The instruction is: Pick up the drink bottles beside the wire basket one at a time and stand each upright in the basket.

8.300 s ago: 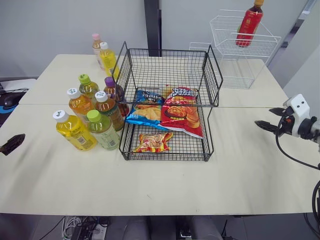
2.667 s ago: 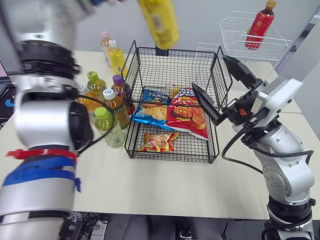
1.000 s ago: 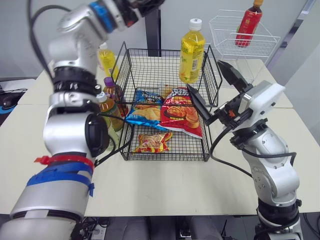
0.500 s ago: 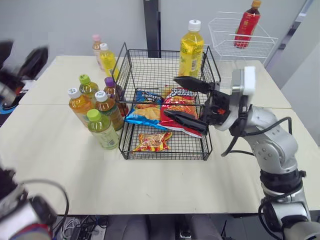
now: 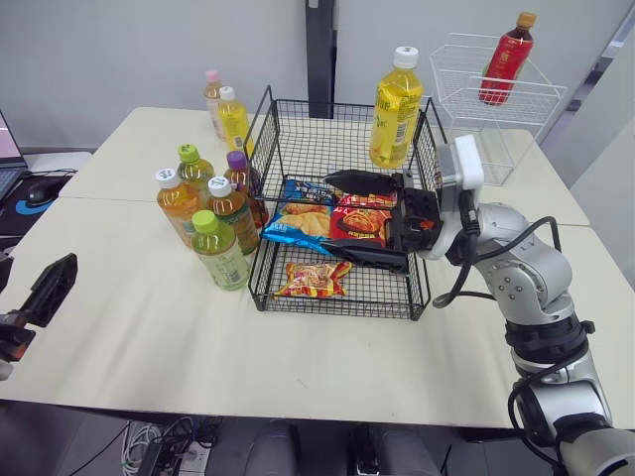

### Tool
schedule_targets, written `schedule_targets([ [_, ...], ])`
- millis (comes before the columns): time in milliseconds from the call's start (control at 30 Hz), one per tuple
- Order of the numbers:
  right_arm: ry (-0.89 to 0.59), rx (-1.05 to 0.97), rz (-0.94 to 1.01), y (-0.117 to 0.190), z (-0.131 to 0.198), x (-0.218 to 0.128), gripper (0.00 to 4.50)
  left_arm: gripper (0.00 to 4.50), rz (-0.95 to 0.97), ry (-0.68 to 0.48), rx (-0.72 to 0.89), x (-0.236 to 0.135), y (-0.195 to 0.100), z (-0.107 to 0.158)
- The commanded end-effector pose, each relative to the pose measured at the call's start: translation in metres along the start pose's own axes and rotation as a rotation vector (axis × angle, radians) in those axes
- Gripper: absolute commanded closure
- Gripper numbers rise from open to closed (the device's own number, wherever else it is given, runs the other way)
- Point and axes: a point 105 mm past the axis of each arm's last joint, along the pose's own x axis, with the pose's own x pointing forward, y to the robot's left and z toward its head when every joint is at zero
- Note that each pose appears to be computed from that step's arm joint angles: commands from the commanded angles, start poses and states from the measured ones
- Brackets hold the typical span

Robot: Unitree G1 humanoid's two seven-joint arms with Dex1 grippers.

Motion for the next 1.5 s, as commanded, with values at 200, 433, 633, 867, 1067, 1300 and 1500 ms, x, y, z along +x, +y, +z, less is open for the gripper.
schedule_targets([
  [200,-0.007,-0.085,-0.035,0.001,0.011,0.001,0.0,0.02,-0.036,-0.024,0.055,0.044,-0.002,0.011],
  [433,0.008,-0.103,-0.079,0.003,0.01,0.001,0.0,0.02,-0.087,-0.009,0.1,0.112,-0.007,0.006],
  [633,0.014,-0.115,-0.104,0.005,0.012,0.002,0.0,0.02,-0.177,-0.009,0.122,0.156,-0.024,0.0],
  [867,0.032,-0.133,-0.139,0.004,0.014,-0.003,0.0,0.02,-0.221,0.016,0.156,0.193,-0.041,-0.01],
  [1067,0.042,-0.14,-0.16,0.005,0.015,-0.004,0.0,0.02,-0.218,0.051,0.168,0.2,-0.04,-0.019],
  [1300,0.049,-0.145,-0.171,0.006,0.015,-0.005,0.0,0.02,-0.228,0.051,0.168,0.201,-0.039,-0.02],
  [1500,0.046,-0.144,-0.167,0.007,0.015,-0.005,0.0,1.85,-0.235,0.049,0.171,0.202,-0.039,-0.02],
])
